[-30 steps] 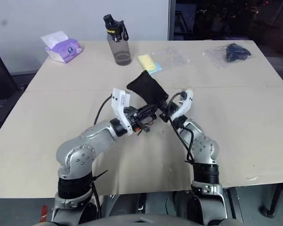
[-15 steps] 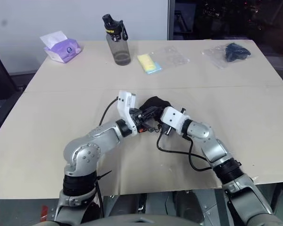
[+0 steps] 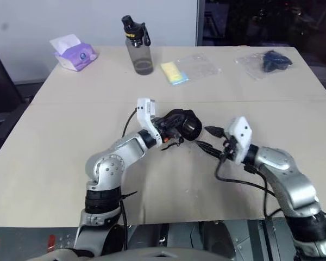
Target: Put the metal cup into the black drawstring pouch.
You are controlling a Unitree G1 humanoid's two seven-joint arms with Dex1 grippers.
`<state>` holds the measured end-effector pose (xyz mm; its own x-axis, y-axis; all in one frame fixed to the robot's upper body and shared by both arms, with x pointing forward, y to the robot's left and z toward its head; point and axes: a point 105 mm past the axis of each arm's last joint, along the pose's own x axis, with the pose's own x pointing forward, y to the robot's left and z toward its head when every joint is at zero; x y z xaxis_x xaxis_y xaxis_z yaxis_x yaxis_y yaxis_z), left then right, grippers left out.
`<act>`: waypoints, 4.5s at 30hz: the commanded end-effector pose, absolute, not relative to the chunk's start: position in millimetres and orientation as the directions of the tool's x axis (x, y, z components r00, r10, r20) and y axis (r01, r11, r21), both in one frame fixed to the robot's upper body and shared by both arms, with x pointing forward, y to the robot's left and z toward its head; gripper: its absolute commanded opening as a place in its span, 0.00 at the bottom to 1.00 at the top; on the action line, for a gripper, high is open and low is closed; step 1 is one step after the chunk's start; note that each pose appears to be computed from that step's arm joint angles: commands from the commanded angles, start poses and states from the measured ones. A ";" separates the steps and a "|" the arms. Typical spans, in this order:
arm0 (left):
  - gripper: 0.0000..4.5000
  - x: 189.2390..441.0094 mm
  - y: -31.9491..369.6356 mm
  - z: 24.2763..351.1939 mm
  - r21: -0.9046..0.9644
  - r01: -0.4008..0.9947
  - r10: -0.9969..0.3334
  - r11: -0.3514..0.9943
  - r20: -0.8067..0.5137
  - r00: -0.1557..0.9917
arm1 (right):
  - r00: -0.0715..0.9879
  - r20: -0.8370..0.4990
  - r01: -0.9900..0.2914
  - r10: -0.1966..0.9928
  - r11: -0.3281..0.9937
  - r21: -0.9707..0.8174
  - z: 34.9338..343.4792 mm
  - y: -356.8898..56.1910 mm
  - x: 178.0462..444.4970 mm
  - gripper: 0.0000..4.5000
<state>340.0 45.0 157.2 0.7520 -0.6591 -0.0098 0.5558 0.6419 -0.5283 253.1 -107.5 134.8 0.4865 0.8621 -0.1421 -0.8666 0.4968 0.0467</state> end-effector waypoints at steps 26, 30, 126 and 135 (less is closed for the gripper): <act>0.00 349.4 30.6 184.7 -0.664 0.529 -0.645 0.528 0.093 0.759 | 0.786 0.033 -0.615 0.618 0.775 0.145 97.6 -40.5 332.9 0.11; 0.00 350.9 31.8 185.8 -0.687 0.520 -0.634 0.507 0.112 0.765 | 0.828 0.048 -0.559 0.559 0.816 0.143 101.3 -50.7 338.0 0.00; 0.05 350.2 44.8 272.2 0.336 0.872 -0.933 0.355 0.180 0.311 | 0.554 0.382 -0.171 0.740 0.550 -0.817 323.2 -36.9 342.2 0.00; 0.05 376.6 51.8 224.3 0.334 0.820 -0.879 0.464 0.061 0.473 | 0.374 0.876 -0.075 0.305 0.951 -0.299 439.7 -99.3 314.4 0.00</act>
<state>366.8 44.0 252.7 0.4140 -0.8986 0.1454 0.8150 0.4370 0.3806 345.6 -69.5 395.5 0.5157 0.4399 0.7352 -0.1473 0.8908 -0.4298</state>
